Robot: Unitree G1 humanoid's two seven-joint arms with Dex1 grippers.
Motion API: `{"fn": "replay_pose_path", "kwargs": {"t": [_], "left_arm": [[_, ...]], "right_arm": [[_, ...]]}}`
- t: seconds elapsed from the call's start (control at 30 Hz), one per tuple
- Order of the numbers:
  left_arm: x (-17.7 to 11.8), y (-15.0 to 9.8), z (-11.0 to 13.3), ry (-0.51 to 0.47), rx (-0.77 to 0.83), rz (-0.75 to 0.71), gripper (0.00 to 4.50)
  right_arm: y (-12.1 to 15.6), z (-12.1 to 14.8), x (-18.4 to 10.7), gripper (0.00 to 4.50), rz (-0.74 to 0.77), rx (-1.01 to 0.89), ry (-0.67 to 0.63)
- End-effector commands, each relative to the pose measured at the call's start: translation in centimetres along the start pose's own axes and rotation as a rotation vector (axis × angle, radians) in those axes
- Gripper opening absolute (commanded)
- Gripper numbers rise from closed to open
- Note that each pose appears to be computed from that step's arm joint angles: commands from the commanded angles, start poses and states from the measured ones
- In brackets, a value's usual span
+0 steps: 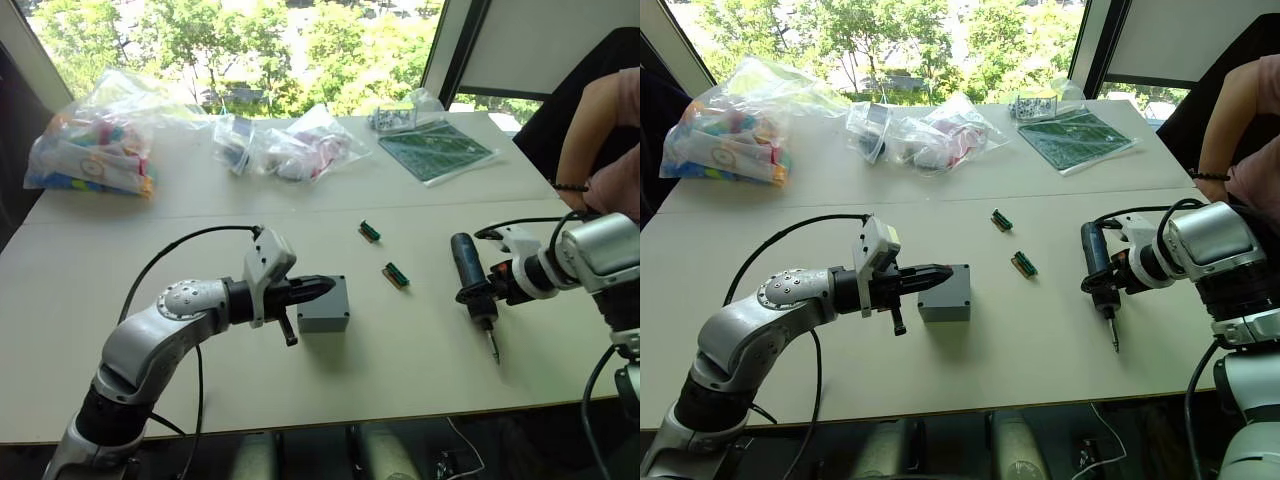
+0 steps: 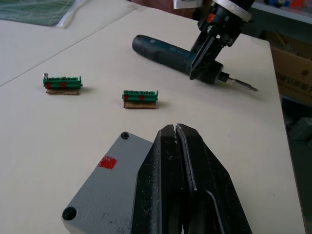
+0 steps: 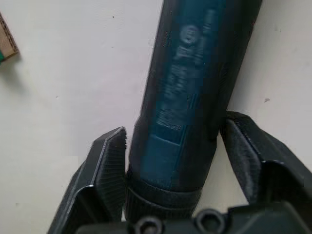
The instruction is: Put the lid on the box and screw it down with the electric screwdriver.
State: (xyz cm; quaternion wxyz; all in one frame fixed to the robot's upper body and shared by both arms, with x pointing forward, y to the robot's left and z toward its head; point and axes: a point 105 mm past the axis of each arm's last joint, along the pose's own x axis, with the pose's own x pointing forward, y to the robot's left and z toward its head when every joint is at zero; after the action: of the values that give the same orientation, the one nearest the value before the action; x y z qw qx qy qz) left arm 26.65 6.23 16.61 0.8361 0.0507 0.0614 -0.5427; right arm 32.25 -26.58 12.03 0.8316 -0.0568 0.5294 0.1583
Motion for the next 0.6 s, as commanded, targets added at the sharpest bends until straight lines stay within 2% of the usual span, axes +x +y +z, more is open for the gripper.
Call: {"fn": "replay_pose_path", "kwargs": {"t": [0.03, 0.13, 0.2, 0.23, 0.3, 0.4, 0.47, 0.5, 0.57, 0.6], "left_arm": [[-0.3, -0.3, 0.8, -0.027, 0.028, 0.009, 0.0], [-0.4, -0.1, 0.8, -0.022, 0.028, 0.016, 0.0], [-0.6, 0.3, 0.7, -0.015, 0.032, 0.023, 0.0], [-0.8, 0.6, 0.7, -0.012, 0.032, 0.027, 0.0], [-1.1, 1.4, 0.9, -0.009, 0.031, 0.034, 0.0], [-1.4, 2.4, 1.1, -0.004, 0.026, 0.036, 0.0], [-1.5, 3.0, 1.0, 0.019, 0.035, 0.034, 0.0], [-1.6, 3.3, 1.0, 0.029, 0.038, 0.03, 0.0], [-1.8, 3.7, 1.0, 0.039, 0.04, 0.024, 0.0], [-1.9, 3.8, 1.1, 0.041, 0.039, 0.022, 0.0]], "right_arm": [[1.0, -0.7, 0.8, 1.91, 0.064, -0.038, 0.051], [0.4, -0.8, 0.7, 1.91, 0.049, -0.042, 0.049], [-0.8, 1.4, -0.2, 1.91, -0.002, -0.015, -0.052], [-1.1, 3.3, -1.1, 1.91, -0.015, 0.0, -0.136], [0.0, 8.0, -4.1, 1.91, 0.076, 0.012, -0.364], [1.6, 12.1, -8.3, 1.91, 0.215, 0.0, -0.633], [2.8, 13.4, -11.1, 1.91, 0.319, -0.036, -0.806], [4.3, 13.8, -12.7, 1.91, 0.399, -0.098, -0.949], [6.3, 13.5, -14.9, 1.91, 0.502, -0.164, -1.143], [6.9, 13.2, -15.4, 1.91, 0.533, -0.178, -1.201]]}}
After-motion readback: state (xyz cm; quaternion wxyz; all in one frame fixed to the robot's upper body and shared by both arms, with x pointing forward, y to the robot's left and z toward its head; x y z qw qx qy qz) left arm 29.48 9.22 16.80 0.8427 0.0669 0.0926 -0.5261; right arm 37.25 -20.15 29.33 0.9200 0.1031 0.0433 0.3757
